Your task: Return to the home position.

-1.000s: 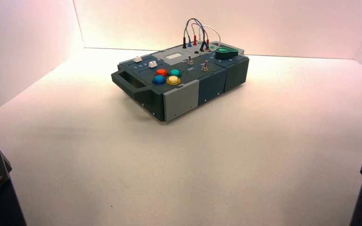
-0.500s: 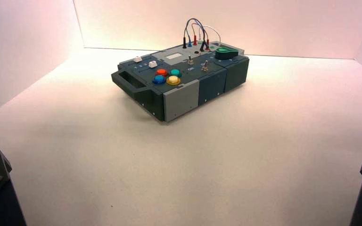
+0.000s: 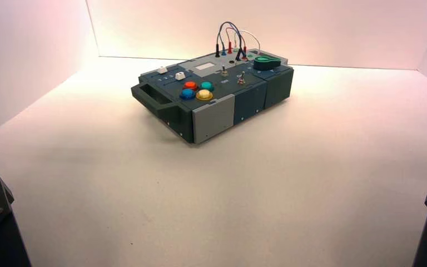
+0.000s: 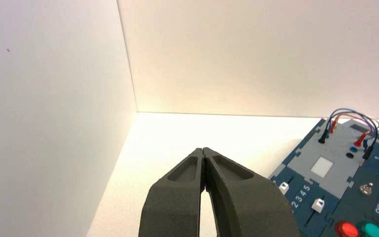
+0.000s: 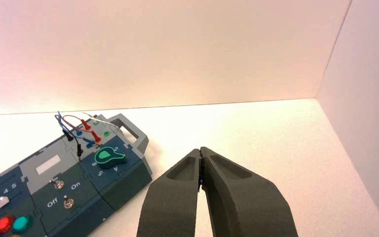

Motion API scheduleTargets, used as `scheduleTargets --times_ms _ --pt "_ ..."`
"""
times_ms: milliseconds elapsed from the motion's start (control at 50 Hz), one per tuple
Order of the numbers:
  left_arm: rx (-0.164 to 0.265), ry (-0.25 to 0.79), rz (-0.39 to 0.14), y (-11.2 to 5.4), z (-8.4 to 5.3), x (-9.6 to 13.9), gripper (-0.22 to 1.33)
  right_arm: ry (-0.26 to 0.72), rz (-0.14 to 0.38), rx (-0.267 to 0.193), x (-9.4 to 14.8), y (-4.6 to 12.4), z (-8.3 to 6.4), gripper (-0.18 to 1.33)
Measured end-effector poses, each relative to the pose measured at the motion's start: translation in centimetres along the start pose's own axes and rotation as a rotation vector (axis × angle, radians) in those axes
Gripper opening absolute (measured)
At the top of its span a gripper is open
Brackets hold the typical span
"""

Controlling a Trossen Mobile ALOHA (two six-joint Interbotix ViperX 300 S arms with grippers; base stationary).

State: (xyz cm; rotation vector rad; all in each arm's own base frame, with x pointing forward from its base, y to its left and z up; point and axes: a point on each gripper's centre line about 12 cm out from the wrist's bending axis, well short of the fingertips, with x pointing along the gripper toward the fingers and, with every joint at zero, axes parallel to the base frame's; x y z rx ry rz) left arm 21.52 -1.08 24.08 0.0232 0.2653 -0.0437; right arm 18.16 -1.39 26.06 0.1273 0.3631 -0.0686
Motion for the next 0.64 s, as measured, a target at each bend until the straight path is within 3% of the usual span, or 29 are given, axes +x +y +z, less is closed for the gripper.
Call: scheduleTargets --times_ms 240,460,640 --pt "0.000 -0.008 0.001 0.0 0.1 -0.1 -0.16 0.005 0.000 0.000 0.1 0.0 -0.1 -0.14" --pt "0.001 0.057 0.001 0.0 -1.1 1.1 -0.16 0.011 -0.002 0.004 0.2 -0.1 -0.3 -0.14" --pt "0.002 0.071 -0.002 -0.1 -1.1 1.4 -0.16 0.010 -0.003 0.005 0.2 -0.1 -0.3 -0.14"
